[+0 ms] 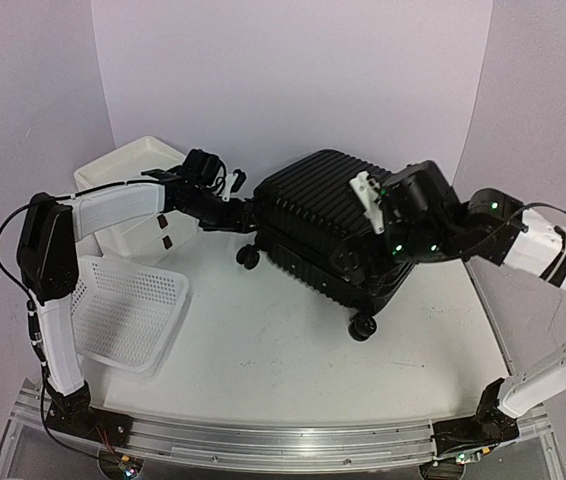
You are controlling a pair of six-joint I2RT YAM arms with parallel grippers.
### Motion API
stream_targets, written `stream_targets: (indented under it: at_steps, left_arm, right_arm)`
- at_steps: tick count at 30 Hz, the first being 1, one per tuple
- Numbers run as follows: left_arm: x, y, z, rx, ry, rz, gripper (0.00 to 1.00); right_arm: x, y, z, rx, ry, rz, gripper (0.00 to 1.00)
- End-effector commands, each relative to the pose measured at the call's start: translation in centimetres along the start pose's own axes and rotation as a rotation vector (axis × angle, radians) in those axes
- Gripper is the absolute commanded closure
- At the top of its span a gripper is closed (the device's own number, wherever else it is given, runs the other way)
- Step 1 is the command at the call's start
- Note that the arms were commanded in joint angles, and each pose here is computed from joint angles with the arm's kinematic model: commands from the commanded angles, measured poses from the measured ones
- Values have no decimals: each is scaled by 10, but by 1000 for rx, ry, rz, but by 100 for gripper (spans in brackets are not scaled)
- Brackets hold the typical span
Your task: Open, take out, and arrange the luggage
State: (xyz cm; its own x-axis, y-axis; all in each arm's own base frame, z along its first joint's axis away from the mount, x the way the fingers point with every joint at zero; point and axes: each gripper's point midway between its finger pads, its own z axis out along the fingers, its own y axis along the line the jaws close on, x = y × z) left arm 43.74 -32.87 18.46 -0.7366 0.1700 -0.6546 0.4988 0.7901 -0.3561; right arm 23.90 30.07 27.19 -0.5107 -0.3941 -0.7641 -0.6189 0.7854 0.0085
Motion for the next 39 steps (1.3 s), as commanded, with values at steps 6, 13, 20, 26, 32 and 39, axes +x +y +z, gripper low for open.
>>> stream_targets:
  at_steps: [6,13,20,26,32,39]
  left_arm:
    - [11,-89,-95,296,-30,52,1]
    - [60,-162,-79,431,71,88,3]
    - [78,-165,-55,495,81,-64,13]
    - [72,-165,-31,479,102,-110,18]
    - [54,-164,-12,456,73,-92,16]
    - [18,-137,12,388,80,-87,16]
  right_arm:
    - [-9,-190,11,-10,83,487,2]
    - [-56,-322,45,23,-33,703,2]
    - [-77,-399,94,18,-120,758,2]
    - [-85,-411,125,-71,-146,740,2]
    - [-72,-395,141,-210,-105,766,6]
    - [-29,-334,121,-381,16,832,20]
